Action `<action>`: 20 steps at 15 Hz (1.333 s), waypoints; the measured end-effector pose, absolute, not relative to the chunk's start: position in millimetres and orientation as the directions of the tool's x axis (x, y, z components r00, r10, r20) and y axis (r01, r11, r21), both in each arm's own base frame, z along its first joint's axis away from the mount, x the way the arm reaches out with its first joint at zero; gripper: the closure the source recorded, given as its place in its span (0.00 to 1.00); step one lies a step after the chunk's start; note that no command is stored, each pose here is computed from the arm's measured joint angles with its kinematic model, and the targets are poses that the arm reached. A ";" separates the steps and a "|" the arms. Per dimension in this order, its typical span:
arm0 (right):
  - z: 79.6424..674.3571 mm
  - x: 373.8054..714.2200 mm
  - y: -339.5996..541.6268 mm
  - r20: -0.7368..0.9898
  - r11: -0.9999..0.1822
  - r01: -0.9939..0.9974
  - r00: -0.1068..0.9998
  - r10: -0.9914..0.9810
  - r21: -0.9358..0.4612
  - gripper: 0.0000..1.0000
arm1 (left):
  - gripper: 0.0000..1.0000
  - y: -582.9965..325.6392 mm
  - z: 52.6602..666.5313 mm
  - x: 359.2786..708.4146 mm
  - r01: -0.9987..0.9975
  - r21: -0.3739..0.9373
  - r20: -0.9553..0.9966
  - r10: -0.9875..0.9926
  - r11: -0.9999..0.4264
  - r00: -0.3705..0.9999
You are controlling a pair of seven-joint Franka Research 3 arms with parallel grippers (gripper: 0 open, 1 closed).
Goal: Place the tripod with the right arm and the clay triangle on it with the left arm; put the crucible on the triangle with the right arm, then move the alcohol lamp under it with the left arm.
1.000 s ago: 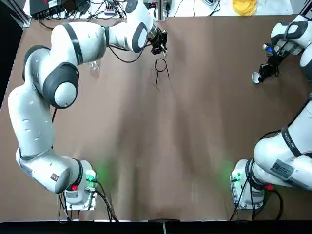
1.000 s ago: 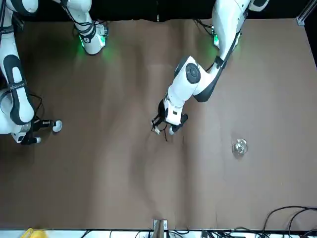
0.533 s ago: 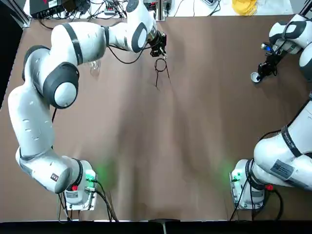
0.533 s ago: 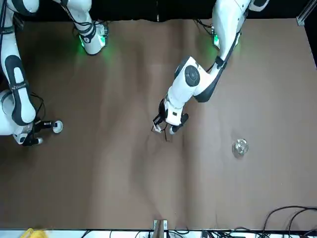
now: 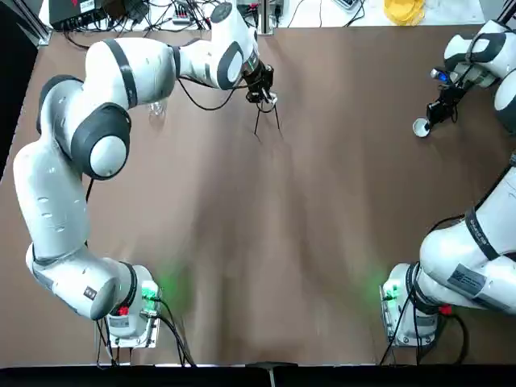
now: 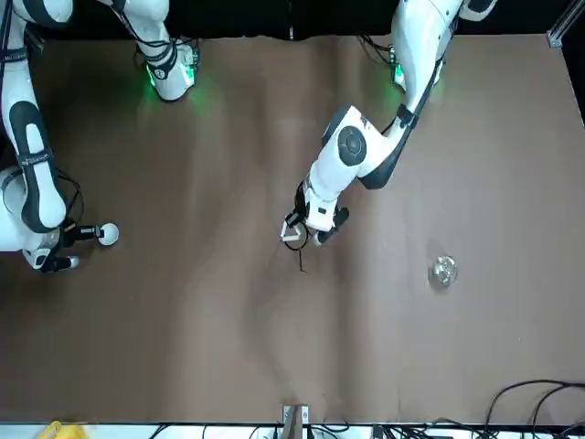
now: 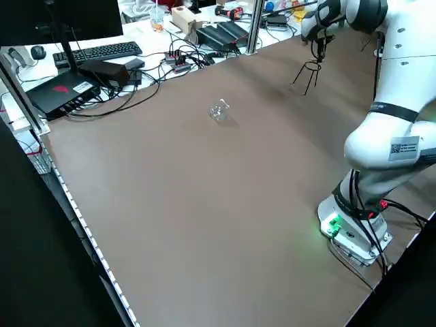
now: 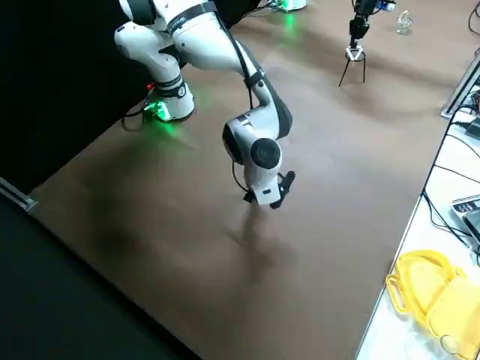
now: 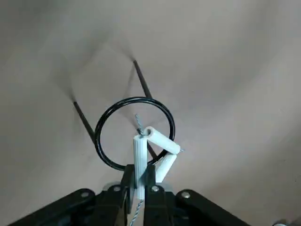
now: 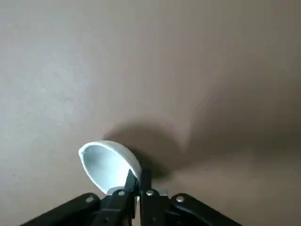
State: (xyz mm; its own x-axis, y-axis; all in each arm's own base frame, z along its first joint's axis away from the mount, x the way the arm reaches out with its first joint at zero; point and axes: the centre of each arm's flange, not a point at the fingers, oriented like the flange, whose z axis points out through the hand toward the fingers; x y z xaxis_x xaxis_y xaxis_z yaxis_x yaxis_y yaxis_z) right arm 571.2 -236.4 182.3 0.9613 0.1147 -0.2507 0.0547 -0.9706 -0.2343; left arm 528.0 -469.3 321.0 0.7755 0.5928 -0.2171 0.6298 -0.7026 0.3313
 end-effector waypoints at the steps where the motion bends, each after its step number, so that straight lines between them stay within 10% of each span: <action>1: 189.1 581.6 -225.8 -0.235 -0.969 0.080 0.962 0.135 -0.232 0.95 | 0.87 -468.6 320.7 528.3 0.631 0.329 -0.217 0.593 -0.703 0.775; 15: 361.1 648.5 57.5 -0.323 -0.984 -0.091 0.946 -0.036 -0.155 0.95 | 0.85 -456.6 317.5 537.6 0.637 0.320 -0.200 0.608 -0.701 0.769; 20: 368.2 631.9 175.6 -0.376 -0.958 -0.213 0.918 -0.129 -0.192 0.95 | 0.59 -457.5 317.5 536.9 0.634 0.320 -0.197 0.605 -0.704 0.771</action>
State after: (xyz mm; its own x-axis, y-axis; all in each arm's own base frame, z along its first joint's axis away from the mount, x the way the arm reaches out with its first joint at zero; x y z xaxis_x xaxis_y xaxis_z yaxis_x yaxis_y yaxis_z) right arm 631.9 175.6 368.2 0.9175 -0.1293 -0.3760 -0.2135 -0.9580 -0.1915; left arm 536.9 -457.5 317.5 0.7710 0.6054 -0.1975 0.6344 -0.7037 0.3198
